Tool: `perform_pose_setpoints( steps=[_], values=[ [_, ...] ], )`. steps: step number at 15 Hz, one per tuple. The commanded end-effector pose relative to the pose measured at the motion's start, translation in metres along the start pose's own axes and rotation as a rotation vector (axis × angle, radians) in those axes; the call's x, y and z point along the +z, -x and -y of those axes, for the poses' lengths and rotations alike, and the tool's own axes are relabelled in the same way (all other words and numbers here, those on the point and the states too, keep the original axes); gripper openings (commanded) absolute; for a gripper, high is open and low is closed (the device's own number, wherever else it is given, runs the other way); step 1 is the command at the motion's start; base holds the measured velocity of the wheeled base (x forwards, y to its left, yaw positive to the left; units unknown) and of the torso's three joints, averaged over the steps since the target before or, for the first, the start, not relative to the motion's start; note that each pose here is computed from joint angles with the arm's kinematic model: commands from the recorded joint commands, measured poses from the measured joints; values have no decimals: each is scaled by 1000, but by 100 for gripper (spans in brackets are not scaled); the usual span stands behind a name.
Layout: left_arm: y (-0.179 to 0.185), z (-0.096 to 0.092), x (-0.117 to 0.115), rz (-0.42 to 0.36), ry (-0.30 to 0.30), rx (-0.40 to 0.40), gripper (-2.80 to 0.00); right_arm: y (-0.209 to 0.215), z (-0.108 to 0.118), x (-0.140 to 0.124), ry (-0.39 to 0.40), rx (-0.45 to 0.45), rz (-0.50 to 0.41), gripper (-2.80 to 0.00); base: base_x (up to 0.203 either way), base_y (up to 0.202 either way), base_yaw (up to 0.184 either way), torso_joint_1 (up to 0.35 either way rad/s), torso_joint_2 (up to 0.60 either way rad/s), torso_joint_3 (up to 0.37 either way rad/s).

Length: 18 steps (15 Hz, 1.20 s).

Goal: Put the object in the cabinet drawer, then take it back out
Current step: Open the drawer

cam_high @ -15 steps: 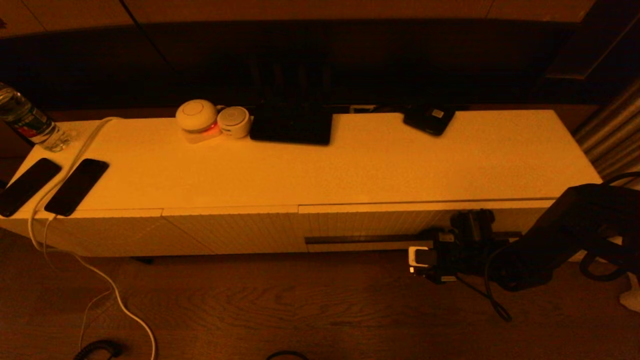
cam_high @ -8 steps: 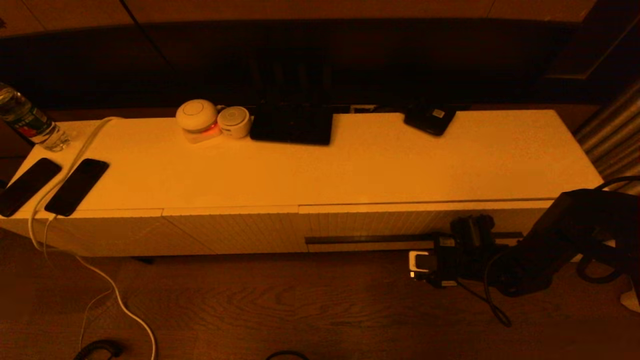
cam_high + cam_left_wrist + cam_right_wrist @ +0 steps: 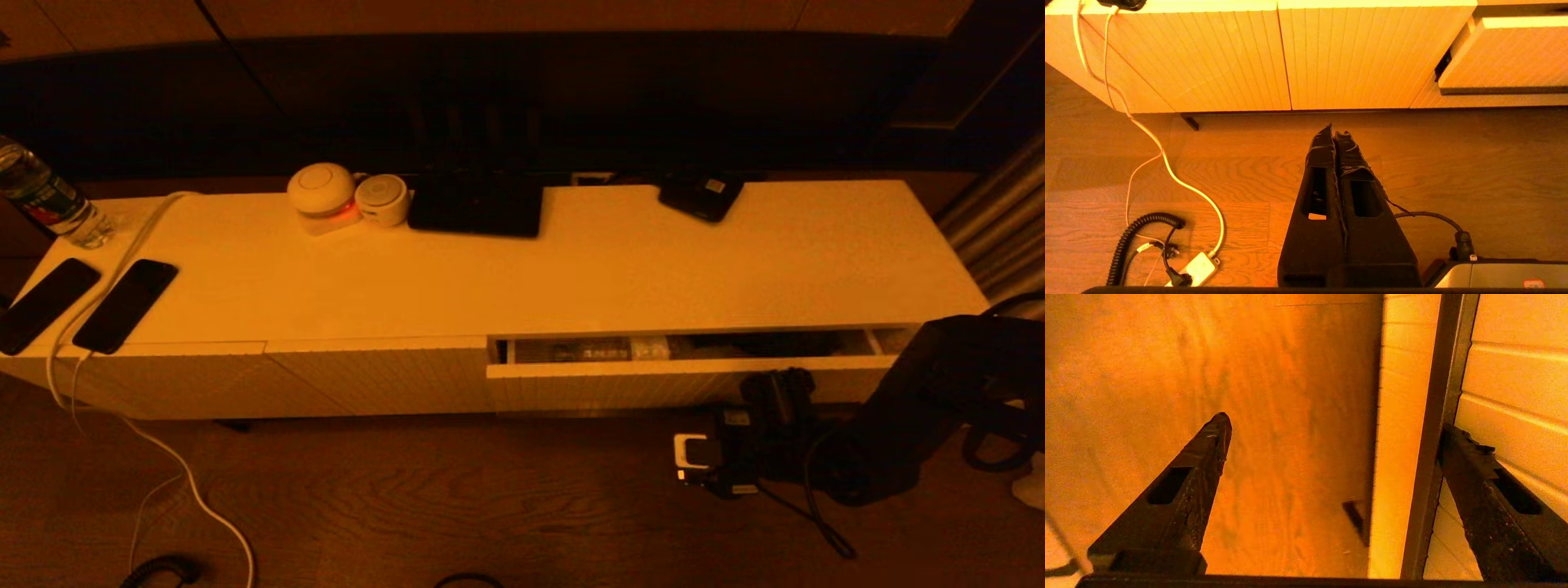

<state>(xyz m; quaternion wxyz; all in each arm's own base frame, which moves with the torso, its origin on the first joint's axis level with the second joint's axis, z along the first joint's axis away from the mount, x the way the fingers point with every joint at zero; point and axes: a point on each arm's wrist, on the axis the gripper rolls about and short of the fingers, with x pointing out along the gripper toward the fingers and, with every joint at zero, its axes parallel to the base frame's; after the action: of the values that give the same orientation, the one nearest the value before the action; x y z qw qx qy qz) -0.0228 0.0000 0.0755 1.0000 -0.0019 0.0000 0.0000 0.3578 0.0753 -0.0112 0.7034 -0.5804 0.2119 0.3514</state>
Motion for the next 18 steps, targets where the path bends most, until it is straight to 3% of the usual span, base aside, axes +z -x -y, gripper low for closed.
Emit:
perform_pose_setpoints(
  steps=[1, 4, 6, 14, 15, 18],
  values=[
    [0, 0, 0, 0, 1, 0, -280, 5, -2, 1, 10, 1, 4, 0, 0, 0, 0, 0, 0, 0],
    [0, 0, 0, 0, 1, 0, -280, 33, -35, 7, 21, 104, 14, 0, 0, 0, 0, 0, 0, 0],
    [0, 0, 0, 0, 1, 0, -280, 49, -43, 13, 30, 117, 26, 0, 0, 0, 0, 0, 0, 0],
    [0, 0, 0, 0, 1, 0, -280, 143, -27, 29, -37, -7, 65, 0, 0, 0, 0, 0, 0, 0],
    [0, 0, 0, 0, 1, 0, -280, 157, -26, 30, -44, -16, 67, -280, 0, 0, 0, 0, 0, 0],
    [0, 0, 0, 0, 1, 0, -280, 207, -20, 35, -146, -59, 84, -280, 0, 0, 0, 0, 0, 0]
  ],
)
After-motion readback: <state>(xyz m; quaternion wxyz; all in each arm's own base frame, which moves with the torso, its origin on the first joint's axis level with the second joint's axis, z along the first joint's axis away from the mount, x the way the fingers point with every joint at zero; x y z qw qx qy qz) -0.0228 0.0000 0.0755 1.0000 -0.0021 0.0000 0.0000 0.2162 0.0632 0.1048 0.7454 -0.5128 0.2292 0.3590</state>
